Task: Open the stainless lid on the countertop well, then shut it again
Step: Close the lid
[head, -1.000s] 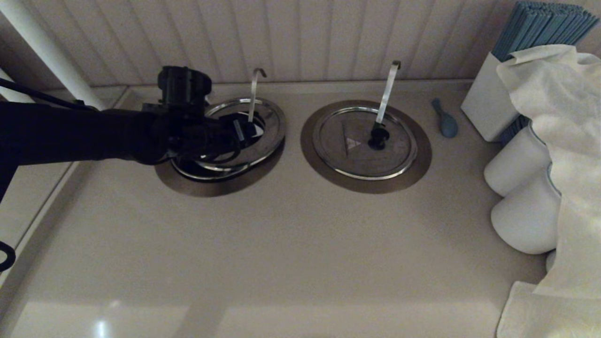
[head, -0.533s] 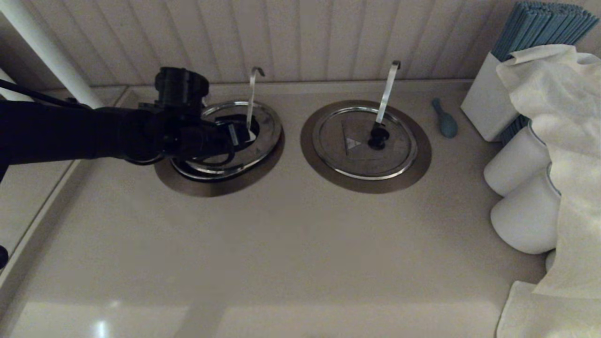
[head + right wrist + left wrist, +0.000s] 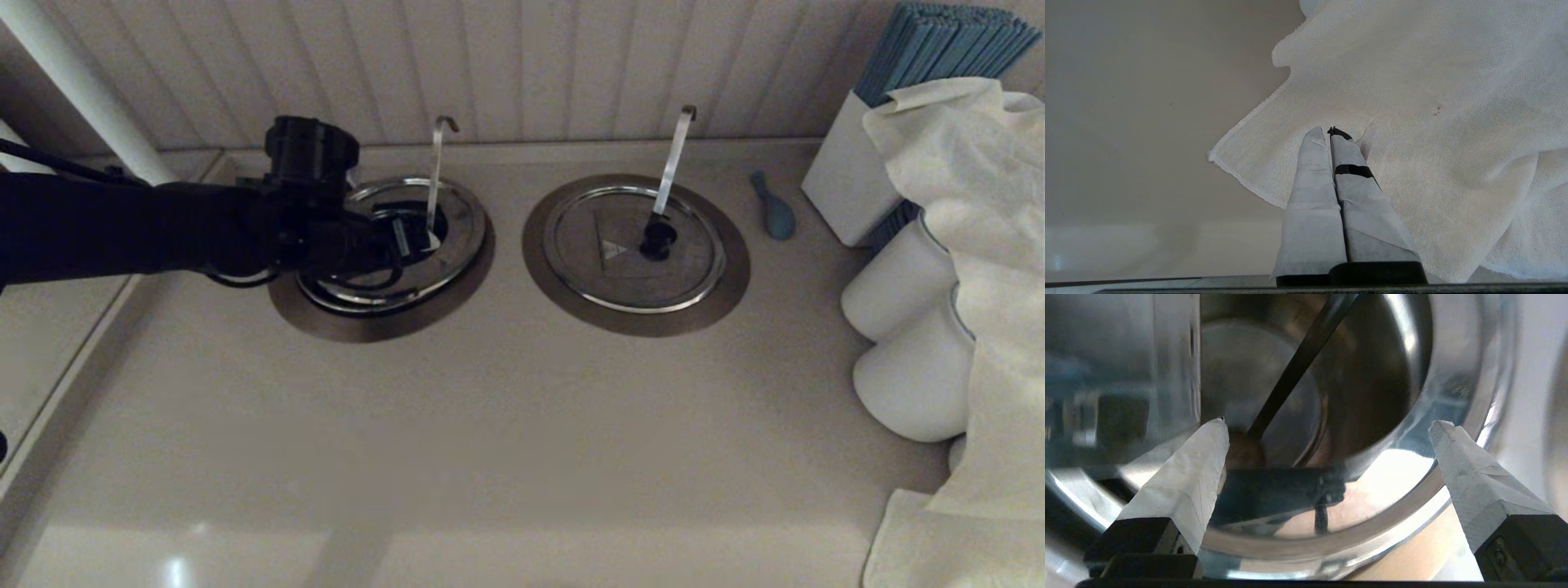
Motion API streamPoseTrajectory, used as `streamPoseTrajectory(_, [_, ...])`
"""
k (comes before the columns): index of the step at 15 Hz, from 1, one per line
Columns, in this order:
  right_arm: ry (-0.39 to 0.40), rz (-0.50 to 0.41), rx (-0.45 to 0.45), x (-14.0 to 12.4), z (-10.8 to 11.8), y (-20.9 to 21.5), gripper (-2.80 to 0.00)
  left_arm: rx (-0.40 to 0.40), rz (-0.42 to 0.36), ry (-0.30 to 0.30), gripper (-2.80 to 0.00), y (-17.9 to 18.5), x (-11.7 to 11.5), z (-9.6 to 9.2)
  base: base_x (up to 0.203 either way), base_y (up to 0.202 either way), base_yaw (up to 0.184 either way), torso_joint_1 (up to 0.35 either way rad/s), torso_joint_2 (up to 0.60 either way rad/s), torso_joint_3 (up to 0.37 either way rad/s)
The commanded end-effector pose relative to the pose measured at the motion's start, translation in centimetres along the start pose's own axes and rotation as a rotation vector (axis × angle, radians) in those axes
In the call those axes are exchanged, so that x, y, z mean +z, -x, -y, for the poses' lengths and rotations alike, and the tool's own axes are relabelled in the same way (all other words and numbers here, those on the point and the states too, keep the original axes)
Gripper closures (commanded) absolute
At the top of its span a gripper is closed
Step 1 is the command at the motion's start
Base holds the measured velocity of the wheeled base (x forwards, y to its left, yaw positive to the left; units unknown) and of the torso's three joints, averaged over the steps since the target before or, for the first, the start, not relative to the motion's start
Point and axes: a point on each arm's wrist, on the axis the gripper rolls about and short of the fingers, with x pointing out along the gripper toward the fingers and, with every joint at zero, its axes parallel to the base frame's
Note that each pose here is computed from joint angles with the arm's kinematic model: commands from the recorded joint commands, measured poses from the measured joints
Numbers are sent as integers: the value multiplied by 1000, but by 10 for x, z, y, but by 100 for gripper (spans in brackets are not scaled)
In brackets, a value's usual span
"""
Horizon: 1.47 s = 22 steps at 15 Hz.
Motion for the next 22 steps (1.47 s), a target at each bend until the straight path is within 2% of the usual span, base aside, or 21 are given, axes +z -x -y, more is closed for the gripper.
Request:
streamPoseTrajectory(1, [0, -1, 0, 0, 0, 0, 0, 8, -10, 1, -280, 5, 2, -1, 0, 0, 0, 0, 0, 0])
streamPoseTrajectory(3, [0, -1, 0, 0, 0, 0, 0, 12, -20, -17, -280, 6, 0, -2, 0, 0, 0, 0, 0, 0])
streamPoseTrajectory(9, [0, -1, 0, 0, 0, 0, 0, 13, -26, -18, -280, 14, 2, -2, 0, 0, 0, 0, 0, 0])
streamPoseTrajectory(13, [0, -1, 0, 0, 0, 0, 0, 27, -77, -25, -280, 19, -1, -3, 0, 0, 0, 0, 0, 0])
streamPoseTrajectory(17, [0, -1, 0, 0, 0, 0, 0, 32, -85, -26, -280, 18, -2, -4, 0, 0, 0, 0, 0, 0])
streamPoseTrajectory(20, [0, 0, 0, 0, 0, 0, 0, 10, -43, -16, -280, 25, 8, 0, 0, 0, 0, 0, 0, 0])
streamPoseTrajectory(22, [0, -1, 0, 0, 0, 0, 0, -17, 25, 39, -280, 37, 24, 5, 0, 0, 0, 0, 0, 0])
